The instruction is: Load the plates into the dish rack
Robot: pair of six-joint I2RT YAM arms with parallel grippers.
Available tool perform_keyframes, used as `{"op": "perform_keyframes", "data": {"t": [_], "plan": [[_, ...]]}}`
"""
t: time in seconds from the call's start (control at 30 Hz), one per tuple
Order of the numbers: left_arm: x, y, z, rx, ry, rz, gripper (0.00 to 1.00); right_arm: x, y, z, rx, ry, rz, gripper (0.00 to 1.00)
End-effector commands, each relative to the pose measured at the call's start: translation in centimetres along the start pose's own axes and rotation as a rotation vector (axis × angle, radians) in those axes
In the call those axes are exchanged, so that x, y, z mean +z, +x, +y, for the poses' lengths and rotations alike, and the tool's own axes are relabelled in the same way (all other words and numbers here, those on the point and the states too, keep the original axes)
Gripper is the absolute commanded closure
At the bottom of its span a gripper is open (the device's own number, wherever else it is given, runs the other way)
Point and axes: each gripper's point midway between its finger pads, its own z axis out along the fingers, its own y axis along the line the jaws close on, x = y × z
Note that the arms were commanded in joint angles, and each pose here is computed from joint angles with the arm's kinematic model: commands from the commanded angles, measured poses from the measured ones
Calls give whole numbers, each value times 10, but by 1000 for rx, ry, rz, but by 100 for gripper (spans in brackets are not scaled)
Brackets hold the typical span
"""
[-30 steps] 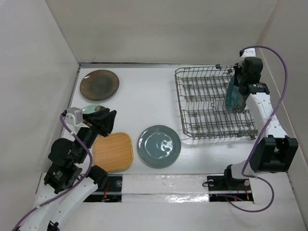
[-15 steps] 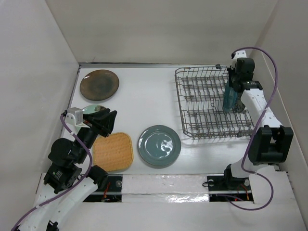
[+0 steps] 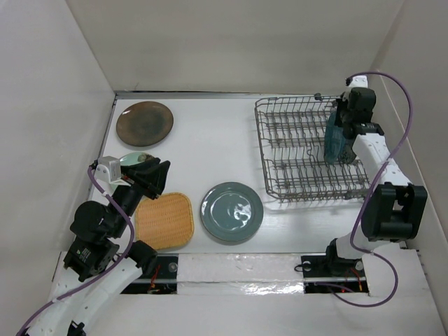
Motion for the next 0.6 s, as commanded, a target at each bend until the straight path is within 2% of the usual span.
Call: {"op": "perform_keyframes", "data": {"t": [0.0,0.3,0.57], "plan": [[0,-13,-7,-6,28,-42,65,5,-3,-21,116,82,-47,88],[3,-8,-9,-6,39,-25,65,18,26,-15,184,54,35,90],[3,-9,-10,-8,43,-27,65,-1,47,-24,306,79,21,88]]}}
